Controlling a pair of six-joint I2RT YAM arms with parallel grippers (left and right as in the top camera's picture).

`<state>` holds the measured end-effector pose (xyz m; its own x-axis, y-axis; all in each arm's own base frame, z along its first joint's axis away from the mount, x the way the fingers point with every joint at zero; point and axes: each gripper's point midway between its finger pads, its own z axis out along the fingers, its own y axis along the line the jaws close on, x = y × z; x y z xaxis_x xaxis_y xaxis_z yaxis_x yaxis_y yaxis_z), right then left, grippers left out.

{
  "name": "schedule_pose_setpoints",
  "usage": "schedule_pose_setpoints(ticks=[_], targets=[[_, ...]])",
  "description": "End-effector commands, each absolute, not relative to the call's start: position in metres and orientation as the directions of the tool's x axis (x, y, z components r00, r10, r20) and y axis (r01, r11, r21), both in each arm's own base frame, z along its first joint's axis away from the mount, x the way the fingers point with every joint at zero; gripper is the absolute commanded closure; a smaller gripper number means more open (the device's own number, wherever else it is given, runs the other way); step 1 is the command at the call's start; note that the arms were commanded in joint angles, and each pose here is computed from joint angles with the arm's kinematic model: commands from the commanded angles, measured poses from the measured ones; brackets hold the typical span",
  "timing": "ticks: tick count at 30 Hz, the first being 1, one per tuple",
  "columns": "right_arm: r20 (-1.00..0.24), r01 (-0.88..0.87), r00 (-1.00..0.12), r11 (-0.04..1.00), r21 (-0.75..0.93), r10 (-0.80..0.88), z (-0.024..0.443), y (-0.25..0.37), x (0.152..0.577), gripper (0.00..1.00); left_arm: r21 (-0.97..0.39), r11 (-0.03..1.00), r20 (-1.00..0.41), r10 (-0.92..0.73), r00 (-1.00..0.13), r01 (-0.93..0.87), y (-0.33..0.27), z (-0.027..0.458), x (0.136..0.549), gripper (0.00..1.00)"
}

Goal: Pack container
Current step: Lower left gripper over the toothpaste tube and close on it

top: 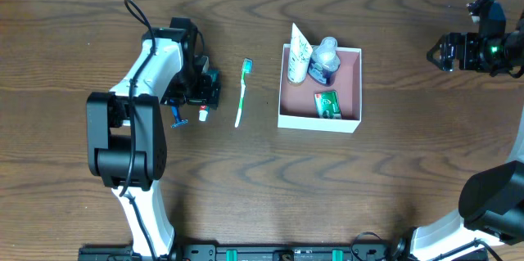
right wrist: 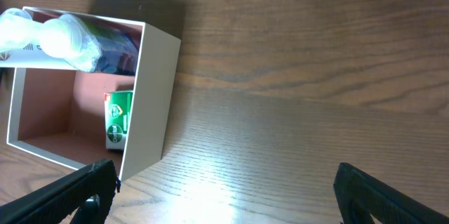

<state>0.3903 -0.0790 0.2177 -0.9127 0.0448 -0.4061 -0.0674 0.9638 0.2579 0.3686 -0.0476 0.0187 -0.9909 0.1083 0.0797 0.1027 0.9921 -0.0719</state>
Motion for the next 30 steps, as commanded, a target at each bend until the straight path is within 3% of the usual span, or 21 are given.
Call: schedule_pose_setpoints(ticks=[1,30], targets=[[-0.408,-0.071,-0.912,0.959,0.274,0.049,0.219,-0.074,0.391,0.01,-0.062,0.99,0.062,0.132,-0.989,0.128,-0.047,0.019,0.375,0.02],[-0.408,-0.071,-0.912,0.959,0.274,0.049,0.219,-0.074,0.391,0.01,-0.002,0.979,-0.024,0.204,-0.979,0.204,-0.062,0.011,0.393,0.02]])
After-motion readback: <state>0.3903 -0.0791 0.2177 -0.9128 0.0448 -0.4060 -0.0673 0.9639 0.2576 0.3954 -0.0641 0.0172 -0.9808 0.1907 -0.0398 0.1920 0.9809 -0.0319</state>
